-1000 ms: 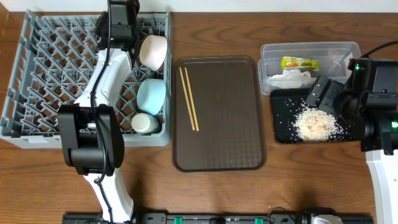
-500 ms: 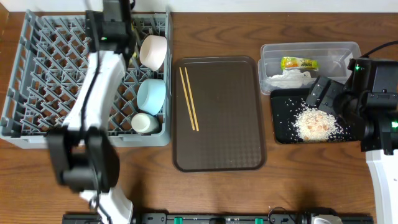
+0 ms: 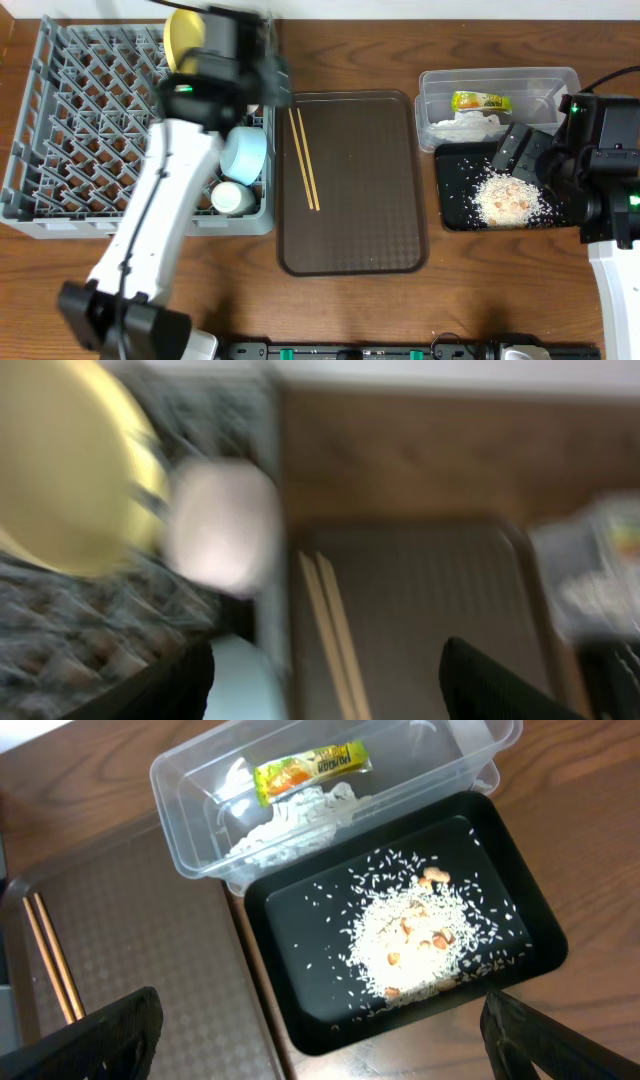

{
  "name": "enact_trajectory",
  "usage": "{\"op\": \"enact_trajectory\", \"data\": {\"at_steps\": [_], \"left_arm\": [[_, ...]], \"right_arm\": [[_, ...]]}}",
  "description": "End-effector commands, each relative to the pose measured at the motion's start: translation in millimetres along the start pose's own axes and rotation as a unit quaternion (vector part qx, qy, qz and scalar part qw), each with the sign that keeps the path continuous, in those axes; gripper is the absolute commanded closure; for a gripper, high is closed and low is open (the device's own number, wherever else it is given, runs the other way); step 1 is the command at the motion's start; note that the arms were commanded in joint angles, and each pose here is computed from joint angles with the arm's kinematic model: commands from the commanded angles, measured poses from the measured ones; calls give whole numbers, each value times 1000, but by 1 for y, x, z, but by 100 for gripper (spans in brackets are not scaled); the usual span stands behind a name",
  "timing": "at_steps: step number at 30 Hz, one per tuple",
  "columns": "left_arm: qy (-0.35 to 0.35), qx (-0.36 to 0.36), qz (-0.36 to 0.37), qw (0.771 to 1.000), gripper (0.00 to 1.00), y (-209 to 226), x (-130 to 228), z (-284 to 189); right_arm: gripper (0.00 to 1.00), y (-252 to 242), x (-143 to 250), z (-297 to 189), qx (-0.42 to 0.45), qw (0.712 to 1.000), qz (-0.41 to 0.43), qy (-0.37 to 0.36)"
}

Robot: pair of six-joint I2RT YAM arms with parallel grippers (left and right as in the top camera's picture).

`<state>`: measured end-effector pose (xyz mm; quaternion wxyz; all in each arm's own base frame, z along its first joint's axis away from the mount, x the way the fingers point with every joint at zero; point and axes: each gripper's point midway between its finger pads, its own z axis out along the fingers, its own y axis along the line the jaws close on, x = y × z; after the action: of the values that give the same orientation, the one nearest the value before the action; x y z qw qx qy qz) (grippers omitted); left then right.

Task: Sort waste into correct bins and load items into the dishwasher
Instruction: 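Return the left gripper to the brown tray over the chopsticks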

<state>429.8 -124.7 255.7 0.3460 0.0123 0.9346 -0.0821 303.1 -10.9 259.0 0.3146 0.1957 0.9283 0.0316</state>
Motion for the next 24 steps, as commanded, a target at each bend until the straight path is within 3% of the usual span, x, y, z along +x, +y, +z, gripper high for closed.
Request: {"op": "enact_trajectory", "data": {"at_steps": [1, 6, 15, 24], "left_arm": [[45, 7, -33, 998, 27, -38, 31, 12], [118, -31, -99, 988, 29, -58, 77, 42], [210, -91, -119, 966, 31, -53, 138, 113], [261, -128, -125, 949, 34, -42, 173, 137]], "right_arm": [[1, -5, -2, -2, 9, 1000, 8, -3], [1, -5, -2, -2, 9, 1000, 8, -2], [1, -5, -2, -2, 9, 1000, 8, -2], [1, -5, -2, -2, 9, 1000, 8, -2]]}}
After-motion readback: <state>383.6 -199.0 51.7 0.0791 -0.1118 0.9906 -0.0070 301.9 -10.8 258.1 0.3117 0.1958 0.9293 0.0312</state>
